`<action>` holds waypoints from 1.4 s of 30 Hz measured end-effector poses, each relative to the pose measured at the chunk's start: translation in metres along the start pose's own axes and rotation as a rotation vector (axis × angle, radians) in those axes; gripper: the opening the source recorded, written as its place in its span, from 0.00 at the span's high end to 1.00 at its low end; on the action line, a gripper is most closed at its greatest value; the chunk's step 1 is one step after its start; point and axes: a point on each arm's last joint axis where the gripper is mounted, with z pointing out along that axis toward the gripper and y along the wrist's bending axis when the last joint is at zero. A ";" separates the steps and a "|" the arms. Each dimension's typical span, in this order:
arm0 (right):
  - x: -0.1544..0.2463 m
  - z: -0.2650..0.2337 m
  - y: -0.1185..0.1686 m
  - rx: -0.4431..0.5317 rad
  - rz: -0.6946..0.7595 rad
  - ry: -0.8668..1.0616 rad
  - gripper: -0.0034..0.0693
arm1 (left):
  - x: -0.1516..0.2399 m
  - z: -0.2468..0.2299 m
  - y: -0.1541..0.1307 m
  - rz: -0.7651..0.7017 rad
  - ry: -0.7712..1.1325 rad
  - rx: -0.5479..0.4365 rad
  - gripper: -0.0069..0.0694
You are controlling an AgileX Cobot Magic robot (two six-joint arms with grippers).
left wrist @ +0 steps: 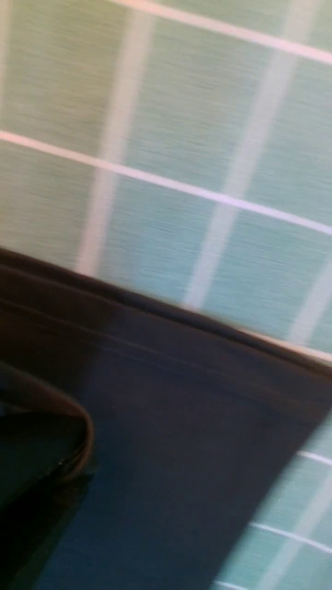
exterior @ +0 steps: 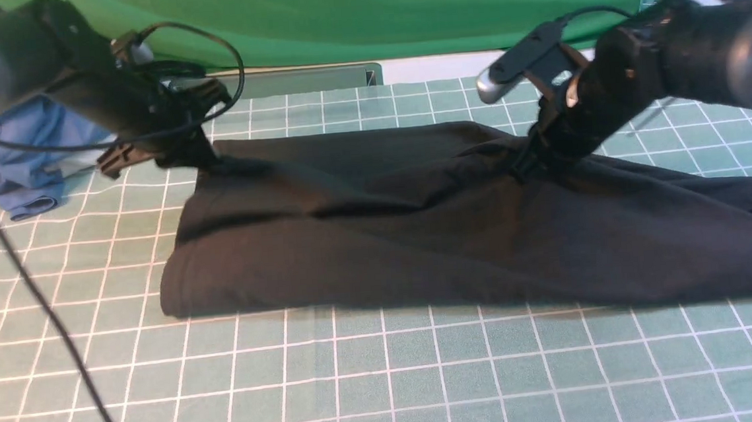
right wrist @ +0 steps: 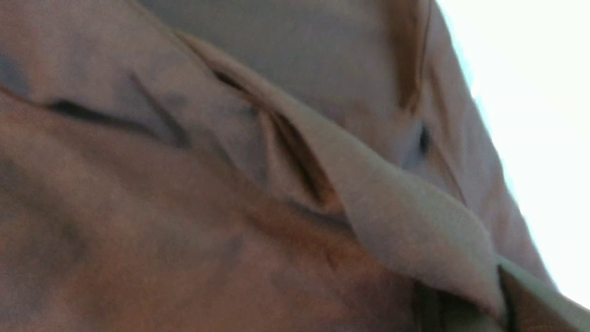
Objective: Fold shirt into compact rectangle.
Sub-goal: 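Fold the black garment in half by bringing its near edge over to the far edge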
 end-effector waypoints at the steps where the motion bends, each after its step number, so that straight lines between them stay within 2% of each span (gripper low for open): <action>1: -0.003 0.003 0.000 0.001 0.001 -0.008 0.84 | -0.003 0.004 0.000 0.005 -0.009 -0.001 0.89; 9: -0.020 0.013 -0.002 0.012 0.027 -0.129 0.84 | -0.017 0.021 0.002 0.032 -0.073 -0.011 0.89; 21: -0.030 0.015 -0.003 0.019 0.055 -0.251 0.84 | -0.023 0.021 0.002 0.055 -0.139 -0.019 0.88; 25: -0.023 0.027 -0.012 0.019 0.143 -0.224 0.84 | -0.025 0.021 0.005 0.083 -0.161 -0.052 0.85; 28: -0.016 0.034 -0.022 0.024 0.243 -0.195 0.84 | -0.028 0.024 0.008 0.102 -0.192 -0.068 0.81; 31: -0.015 0.034 -0.025 0.027 0.257 -0.196 0.84 | -0.028 0.029 0.010 0.103 -0.195 -0.073 0.76; 38: -0.016 0.037 -0.026 0.026 0.258 -0.211 0.82 | -0.024 0.038 0.013 0.078 -0.168 -0.068 0.55; 39: -0.015 0.039 -0.025 0.026 0.257 -0.209 0.78 | -0.024 0.035 0.012 0.077 -0.163 -0.067 0.49; 42: -0.015 0.040 -0.025 0.026 0.254 -0.205 0.63 | -0.025 0.030 0.009 0.076 -0.151 -0.065 0.41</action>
